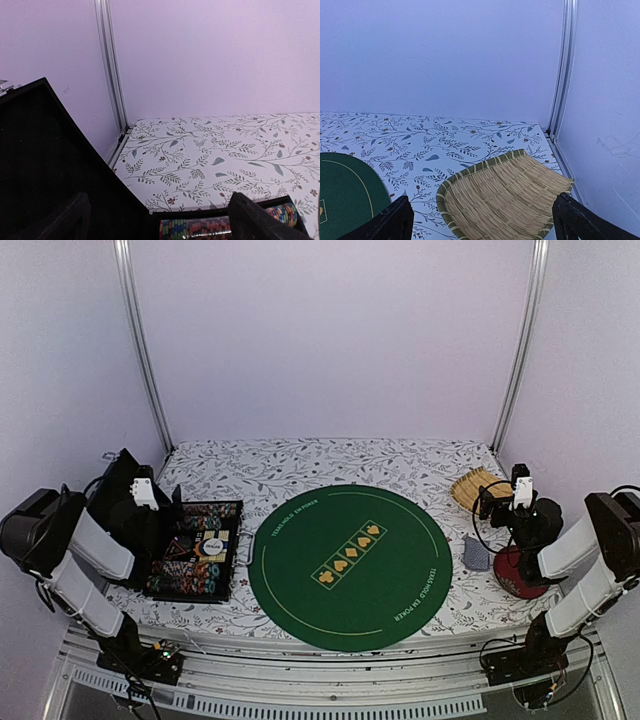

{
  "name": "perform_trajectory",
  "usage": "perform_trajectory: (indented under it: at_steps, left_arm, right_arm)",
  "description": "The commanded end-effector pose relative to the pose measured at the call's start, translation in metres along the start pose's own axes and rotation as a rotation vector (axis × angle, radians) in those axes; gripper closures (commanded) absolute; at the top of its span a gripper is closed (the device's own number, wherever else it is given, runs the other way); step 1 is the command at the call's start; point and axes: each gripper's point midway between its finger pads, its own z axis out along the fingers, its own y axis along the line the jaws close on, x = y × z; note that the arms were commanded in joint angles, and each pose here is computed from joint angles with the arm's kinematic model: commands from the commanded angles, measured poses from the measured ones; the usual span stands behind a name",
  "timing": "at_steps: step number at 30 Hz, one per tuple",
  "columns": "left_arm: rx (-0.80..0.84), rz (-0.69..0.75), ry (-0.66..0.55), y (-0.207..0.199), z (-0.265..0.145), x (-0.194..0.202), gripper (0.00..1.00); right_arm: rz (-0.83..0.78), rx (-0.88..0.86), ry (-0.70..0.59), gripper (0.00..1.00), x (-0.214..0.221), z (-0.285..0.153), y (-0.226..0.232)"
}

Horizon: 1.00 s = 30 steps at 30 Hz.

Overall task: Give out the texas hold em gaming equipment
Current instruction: Pick up the dealer button from the poker case.

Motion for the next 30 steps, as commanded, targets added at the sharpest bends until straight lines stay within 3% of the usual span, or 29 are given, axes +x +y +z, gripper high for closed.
perform_trajectory:
  at_steps: [1, 5, 10, 14, 17, 23, 30]
  left_arm:
    - [0.002, -0.008, -0.015, 0.002, 0.004, -0.007, 0.02]
    - [0.016, -0.019, -0.012, 0.002, 0.006, -0.007, 0.02]
    - [-0.121, -0.060, 0.053, 0.026, 0.016, -0.025, 0.02]
    - [-0.182, -0.124, 0.086, 0.034, 0.029, -0.065, 0.02]
    - [-0.114, -0.180, 0.154, 0.013, 0.039, -0.100, 0.02]
    - [0.195, -0.084, 0.441, -0.083, 0.004, -0.097, 0.05]
    - [0.287, -0.062, 0.771, -0.121, -0.060, -0.047, 0.08]
  right_arm:
    - [0.006, 0.004, -0.011, 0.01, -0.004, 0.004, -0.002]
    - [0.006, 0.001, -0.007, 0.01, -0.003, 0.005, -0.002]
    - [0.031, 0.024, 0.017, 0.01, -0.012, 0.011, -0.012]
    - [0.077, 0.100, 0.022, 0.01, -0.060, 0.027, -0.028]
    - [0.118, -0.007, -0.061, 0.01, -0.114, 0.028, -0.012]
    - [0.243, -0.383, -0.038, 0.01, -0.175, 0.026, 0.048]
    - [0.304, -0.610, 0.179, 0.00, -0.166, 0.035, 0.131]
